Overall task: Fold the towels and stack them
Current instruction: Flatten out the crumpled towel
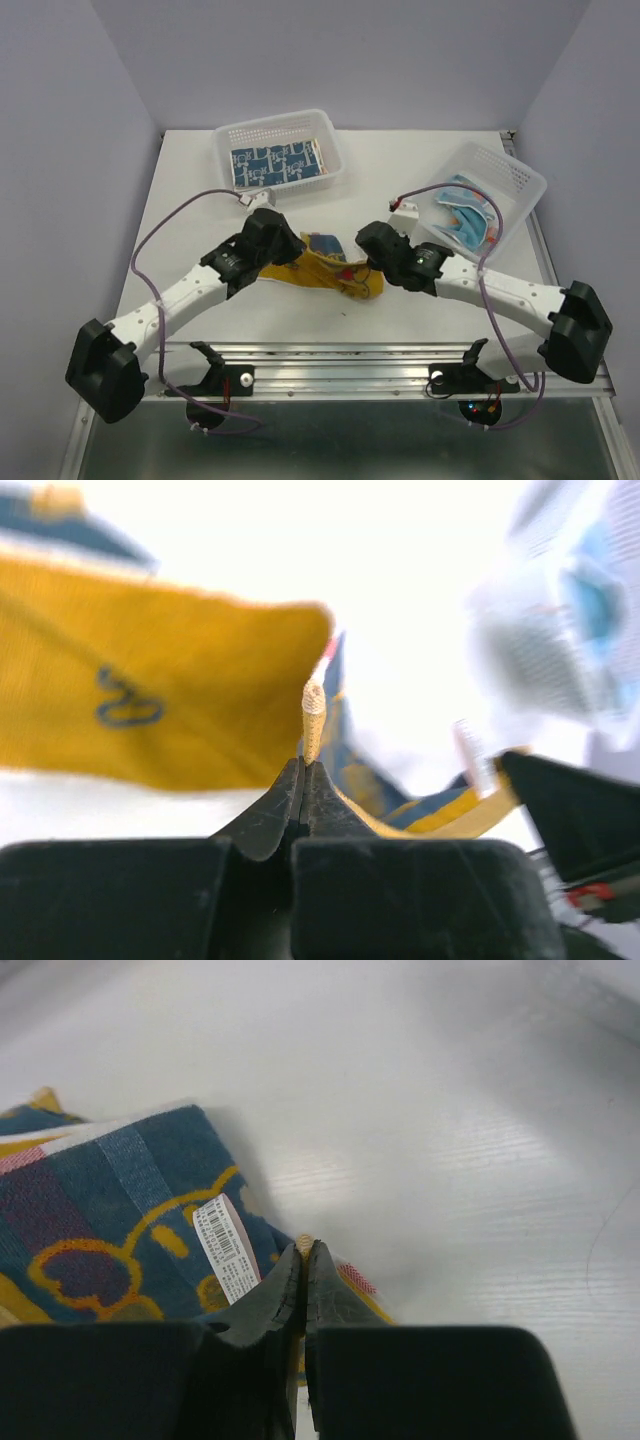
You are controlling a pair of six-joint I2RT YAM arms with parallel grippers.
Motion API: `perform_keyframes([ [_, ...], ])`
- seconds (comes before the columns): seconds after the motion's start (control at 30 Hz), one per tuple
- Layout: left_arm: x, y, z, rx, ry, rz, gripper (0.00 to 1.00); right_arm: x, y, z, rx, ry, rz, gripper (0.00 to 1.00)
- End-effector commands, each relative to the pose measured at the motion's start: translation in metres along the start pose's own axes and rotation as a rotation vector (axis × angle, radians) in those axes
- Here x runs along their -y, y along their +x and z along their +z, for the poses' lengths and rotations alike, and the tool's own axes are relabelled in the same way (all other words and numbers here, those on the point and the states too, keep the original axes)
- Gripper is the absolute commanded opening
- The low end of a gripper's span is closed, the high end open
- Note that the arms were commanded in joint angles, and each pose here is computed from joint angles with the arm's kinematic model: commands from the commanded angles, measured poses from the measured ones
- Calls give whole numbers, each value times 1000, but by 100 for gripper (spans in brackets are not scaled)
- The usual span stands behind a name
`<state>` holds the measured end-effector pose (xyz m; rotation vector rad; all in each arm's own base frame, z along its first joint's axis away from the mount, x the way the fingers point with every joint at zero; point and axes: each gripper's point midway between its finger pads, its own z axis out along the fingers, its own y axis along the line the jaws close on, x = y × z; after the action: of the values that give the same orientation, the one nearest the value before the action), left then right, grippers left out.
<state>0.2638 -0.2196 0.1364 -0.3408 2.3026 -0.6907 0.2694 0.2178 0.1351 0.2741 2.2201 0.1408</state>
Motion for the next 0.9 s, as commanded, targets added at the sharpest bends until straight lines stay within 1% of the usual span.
perform_keyframes([
  [0.0, 75, -88, -62, 255, 189, 50, 0, -35, -106, -61, 254, -189, 24, 1],
  [0.1, 104, -122, -98, 354, 262, 56, 0, -50, -158, -101, 365, -288, 30, 1],
  [0.13, 121, -142, -119, 406, 302, 67, 0, -56, -177, -118, 405, -344, 53, 1],
  [0.17, 130, -150, -131, 428, 324, 71, 0, -62, -197, -136, 451, -383, 40, 1],
  [0.2, 149, -168, -156, 480, 387, 72, 0, -69, -210, -150, 476, -433, 43, 1],
  [0.23, 158, -175, -168, 500, 421, 87, 0, -73, -220, -159, 494, -457, 40, 1],
  [0.27, 165, -183, -178, 528, 439, 113, 0, -78, -242, -179, 538, -491, 43, 1],
  [0.3, 178, -196, -200, 572, 480, 116, 0, -86, -249, -189, 546, -534, 28, 1],
  [0.4, 194, -209, -228, 605, 531, 148, 0, -101, -272, -212, 576, -594, 0, 1],
  [0.43, 206, -215, -249, 625, 587, 159, 0, -106, -289, -236, 600, -658, 10, 1],
  [0.5, 214, -219, -270, 644, 637, 173, 0, -115, -297, -254, 609, -725, -12, 1],
  [0.53, 220, -221, -290, 661, 684, 179, 0, -117, -308, -276, 623, -786, -9, 1],
  [0.6, 225, -220, -308, 669, 734, 186, 0, -119, -313, -296, 630, -850, -16, 1],
  [0.63, 234, -211, -322, 639, 811, 227, 0, -118, -317, -312, 632, -901, -18, 1],
  [0.67, 236, -207, -334, 637, 851, 235, 0, -118, -318, -320, 632, -930, -18, 1],
  [0.77, 243, -188, -360, 592, 987, 263, 0, -121, -309, -341, 581, -1037, -26, 1],
  [0.83, 247, -173, -364, 537, 1057, 276, 0, -123, -297, -360, 537, -1144, -27, 1],
  [0.87, 245, -169, -368, 526, 1079, 276, 0, -126, -287, -356, 491, -1164, -17, 1],
])
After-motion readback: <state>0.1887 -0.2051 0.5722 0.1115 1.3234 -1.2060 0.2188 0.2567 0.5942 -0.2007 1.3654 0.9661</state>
